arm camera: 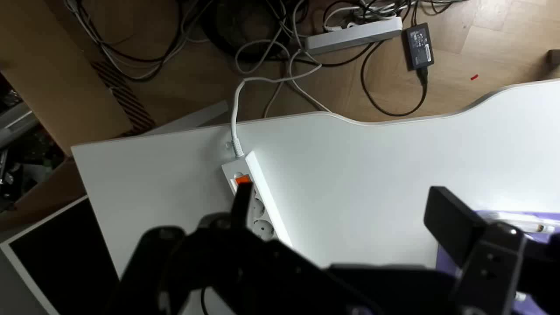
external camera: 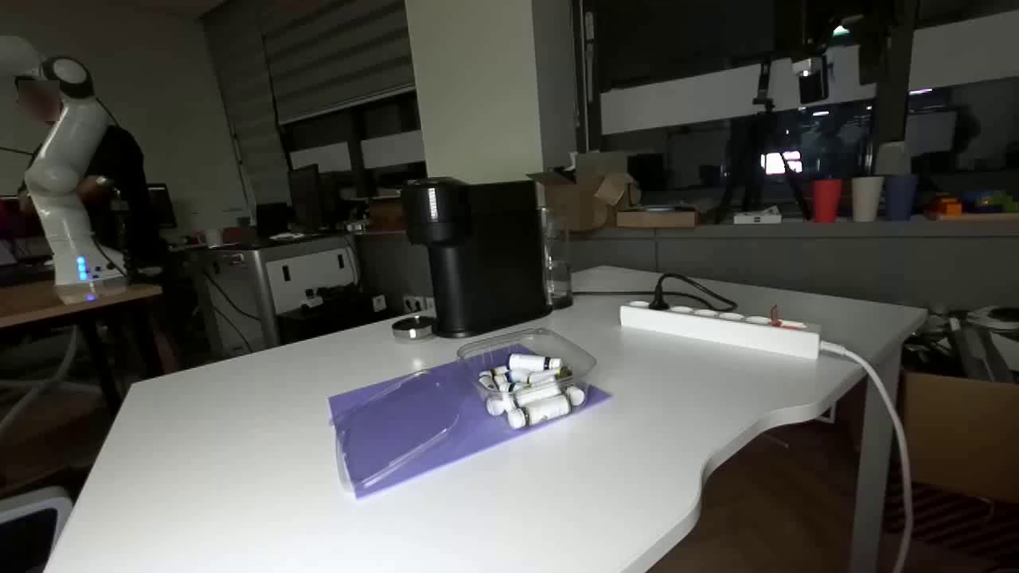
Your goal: Close the plastic container.
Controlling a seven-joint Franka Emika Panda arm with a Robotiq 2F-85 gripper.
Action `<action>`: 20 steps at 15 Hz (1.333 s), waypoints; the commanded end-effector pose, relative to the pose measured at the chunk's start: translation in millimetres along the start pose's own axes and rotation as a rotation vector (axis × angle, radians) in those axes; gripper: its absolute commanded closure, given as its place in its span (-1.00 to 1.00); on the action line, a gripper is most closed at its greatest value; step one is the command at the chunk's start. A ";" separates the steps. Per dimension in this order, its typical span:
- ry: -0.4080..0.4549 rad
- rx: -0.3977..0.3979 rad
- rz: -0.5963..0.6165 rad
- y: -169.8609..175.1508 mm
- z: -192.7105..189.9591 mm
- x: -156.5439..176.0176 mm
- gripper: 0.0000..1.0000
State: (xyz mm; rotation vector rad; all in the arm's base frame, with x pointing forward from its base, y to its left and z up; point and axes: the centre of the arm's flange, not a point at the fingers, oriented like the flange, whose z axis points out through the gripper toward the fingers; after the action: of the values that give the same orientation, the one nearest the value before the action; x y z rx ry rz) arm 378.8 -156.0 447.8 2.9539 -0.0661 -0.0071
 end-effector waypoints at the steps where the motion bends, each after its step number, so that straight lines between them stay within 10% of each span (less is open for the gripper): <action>1: 0.001 0.000 0.000 0.1 -0.1 0.1 -1.00; 11: 0.002 0.000 0.000 0.1 -0.2 0.1 -1.00; 20: 0.188 -0.159 -0.492 -122.4 55.4 18.2 -1.00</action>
State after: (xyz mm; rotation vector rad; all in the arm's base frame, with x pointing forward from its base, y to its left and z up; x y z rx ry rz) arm 398.8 -79.0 404.9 2.8012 0.4698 0.1529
